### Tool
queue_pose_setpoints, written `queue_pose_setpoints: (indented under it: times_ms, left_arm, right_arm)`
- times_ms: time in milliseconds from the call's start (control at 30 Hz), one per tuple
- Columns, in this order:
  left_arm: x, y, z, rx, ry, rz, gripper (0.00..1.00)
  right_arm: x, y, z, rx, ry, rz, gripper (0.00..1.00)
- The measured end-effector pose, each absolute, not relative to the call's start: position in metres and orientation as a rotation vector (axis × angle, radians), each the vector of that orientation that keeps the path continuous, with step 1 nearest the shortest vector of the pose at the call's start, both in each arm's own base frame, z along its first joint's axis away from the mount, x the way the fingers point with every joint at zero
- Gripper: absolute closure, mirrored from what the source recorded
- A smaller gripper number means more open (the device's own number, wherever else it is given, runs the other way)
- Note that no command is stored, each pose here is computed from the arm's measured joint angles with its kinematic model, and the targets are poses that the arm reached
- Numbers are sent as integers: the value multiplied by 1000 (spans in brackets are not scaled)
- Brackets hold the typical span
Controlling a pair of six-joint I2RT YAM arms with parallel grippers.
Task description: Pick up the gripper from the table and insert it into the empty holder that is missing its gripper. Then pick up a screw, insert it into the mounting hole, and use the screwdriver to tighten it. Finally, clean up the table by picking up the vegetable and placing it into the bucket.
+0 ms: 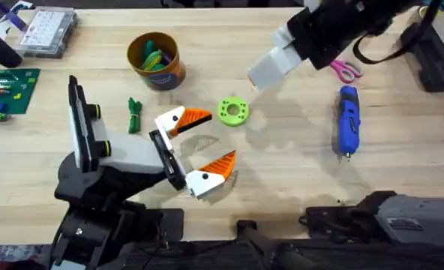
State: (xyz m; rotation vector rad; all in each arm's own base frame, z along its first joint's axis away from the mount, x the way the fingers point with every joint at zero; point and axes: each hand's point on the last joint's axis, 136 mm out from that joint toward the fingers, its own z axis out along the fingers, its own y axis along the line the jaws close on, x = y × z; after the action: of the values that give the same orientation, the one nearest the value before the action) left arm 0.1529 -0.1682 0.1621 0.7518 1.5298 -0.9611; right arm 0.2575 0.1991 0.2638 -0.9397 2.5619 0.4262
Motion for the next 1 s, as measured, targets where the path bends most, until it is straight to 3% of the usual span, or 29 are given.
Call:
queue_pose_setpoints:
  times_ms: [433,467,633,667,1000]
  left_arm:
    - [153,-168,162,752,1530,-961,20]
    - [153,-168,162,748,1534,-966,73]
    - [153,-168,161,746,1537,-967,842]
    - [153,-168,161,749,1535,-965,950]
    - [153,-168,162,748,1535,-965,983]
  right_arm:
    - [258,199,264,-940,2562,427,7]
    - [257,199,264,-940,2562,427,7]
    - [257,199,264,-940,2562,427,7]
    - [257,199,264,-940,2562,427,7]
    - [256,198,263,-947,2569,424,7]
